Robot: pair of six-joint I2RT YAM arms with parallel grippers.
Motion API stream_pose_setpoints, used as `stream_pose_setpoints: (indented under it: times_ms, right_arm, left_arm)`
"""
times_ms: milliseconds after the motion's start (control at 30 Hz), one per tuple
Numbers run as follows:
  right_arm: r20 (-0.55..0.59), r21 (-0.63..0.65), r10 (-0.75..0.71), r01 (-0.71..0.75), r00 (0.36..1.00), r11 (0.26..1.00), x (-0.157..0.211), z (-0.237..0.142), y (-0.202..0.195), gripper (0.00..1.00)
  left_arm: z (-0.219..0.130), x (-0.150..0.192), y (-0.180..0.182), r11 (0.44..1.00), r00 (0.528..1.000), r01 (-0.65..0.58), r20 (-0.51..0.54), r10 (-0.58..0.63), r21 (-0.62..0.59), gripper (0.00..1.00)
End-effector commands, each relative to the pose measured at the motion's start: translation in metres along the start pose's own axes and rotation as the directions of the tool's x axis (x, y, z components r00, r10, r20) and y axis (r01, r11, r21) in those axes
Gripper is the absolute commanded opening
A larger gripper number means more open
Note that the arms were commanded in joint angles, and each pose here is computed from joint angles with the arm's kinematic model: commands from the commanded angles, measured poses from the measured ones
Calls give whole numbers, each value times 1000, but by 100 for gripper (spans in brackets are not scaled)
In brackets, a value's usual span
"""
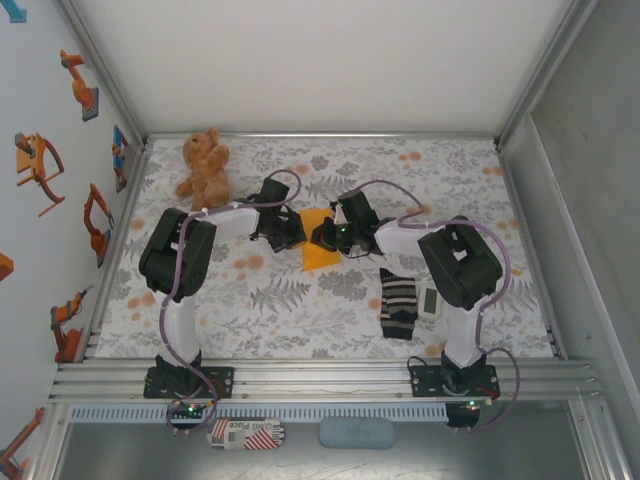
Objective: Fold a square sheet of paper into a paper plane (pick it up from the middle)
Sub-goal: Fold the second fold of the triangle at the center of the table.
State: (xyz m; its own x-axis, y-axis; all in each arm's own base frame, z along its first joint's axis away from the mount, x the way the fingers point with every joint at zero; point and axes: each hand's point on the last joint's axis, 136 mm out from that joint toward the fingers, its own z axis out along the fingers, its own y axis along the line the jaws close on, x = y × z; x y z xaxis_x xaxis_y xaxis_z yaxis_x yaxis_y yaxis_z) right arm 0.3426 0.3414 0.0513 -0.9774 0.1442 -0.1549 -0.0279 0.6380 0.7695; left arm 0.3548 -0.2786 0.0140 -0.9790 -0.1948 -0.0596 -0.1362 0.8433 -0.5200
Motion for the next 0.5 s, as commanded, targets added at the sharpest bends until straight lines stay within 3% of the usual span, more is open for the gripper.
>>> stream_pose_setpoints:
  times_ms: [0,467]
  right_arm:
    - [-35,23,-6,7,999,1000,10,5,-16,0]
    - [-28,123,53,-49,998,991,14,14,-52,0]
  left_arm:
    - [13,15,28,995,998,-6,-60,0,-104,5]
    - [14,14,26,994,996,-39,-82,31,-101,5]
